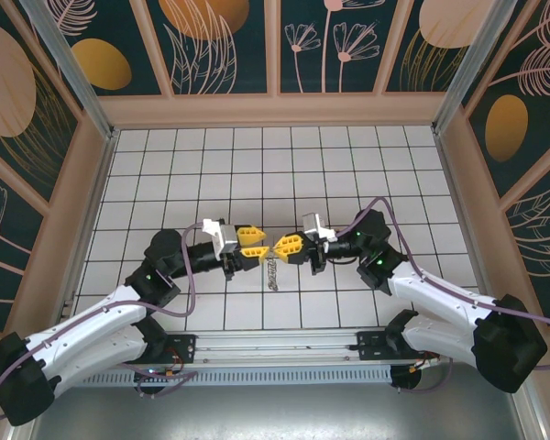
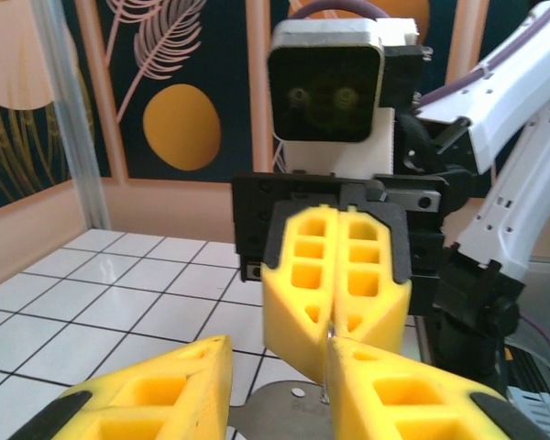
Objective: Put the keys on the keyring
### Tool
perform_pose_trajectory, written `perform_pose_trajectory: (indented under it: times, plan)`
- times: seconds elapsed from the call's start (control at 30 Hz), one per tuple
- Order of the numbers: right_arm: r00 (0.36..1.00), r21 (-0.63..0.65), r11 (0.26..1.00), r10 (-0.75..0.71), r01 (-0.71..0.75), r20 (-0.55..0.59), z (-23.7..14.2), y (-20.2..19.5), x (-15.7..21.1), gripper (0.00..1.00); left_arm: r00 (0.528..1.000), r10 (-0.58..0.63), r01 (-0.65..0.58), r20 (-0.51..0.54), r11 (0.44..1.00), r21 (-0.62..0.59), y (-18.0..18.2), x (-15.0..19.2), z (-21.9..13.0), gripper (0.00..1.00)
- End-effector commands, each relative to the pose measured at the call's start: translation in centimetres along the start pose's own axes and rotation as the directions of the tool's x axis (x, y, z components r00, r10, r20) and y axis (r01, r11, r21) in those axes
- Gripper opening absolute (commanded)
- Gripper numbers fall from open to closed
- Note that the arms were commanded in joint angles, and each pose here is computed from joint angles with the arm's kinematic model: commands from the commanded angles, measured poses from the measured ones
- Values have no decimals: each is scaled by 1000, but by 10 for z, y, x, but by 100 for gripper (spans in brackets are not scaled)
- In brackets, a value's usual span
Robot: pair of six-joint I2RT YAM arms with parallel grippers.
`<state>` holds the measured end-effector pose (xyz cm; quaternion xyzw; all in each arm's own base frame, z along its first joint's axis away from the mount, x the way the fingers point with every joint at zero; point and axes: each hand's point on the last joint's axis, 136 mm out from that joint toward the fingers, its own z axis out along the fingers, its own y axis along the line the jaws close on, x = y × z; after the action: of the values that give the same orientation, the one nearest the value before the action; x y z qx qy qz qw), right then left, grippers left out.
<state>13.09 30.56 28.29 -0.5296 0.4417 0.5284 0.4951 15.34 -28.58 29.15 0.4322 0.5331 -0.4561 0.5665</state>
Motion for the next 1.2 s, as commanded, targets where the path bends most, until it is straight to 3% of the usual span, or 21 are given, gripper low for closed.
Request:
perform_pose_trajectory:
  times: [0.0,0.23,0.7,0.83,0.93,1.17]
  plan:
    - [996,-38,998,-51,54,70,-3,9,-19,0,1000,11,-11,13,999,53,-10,-4,3,33]
    - [995,-42,998,-50,54,87,0,6,-23,0,1000,14,-14,8,998,60,-12,-3,5,30]
    - [998,-69,997,-23,27,63,2,7,-13,0,1000,18,-19,9,998,67,-10,-1,11,1]
    - [999,-19,1000,-13,14,42,2,-1,-7,0,999,33,-33,16,998,46,-8,-3,8,0]
    - [1000,10,1000,-10,10,20,1,-5,-3,10,999,45,-45,0,999,-2,-1,-2,6,0]
    - [999,89,996,0,5,-53,-1,-14,8,19,998,68,-69,-11,995,-67,8,-3,2,0]
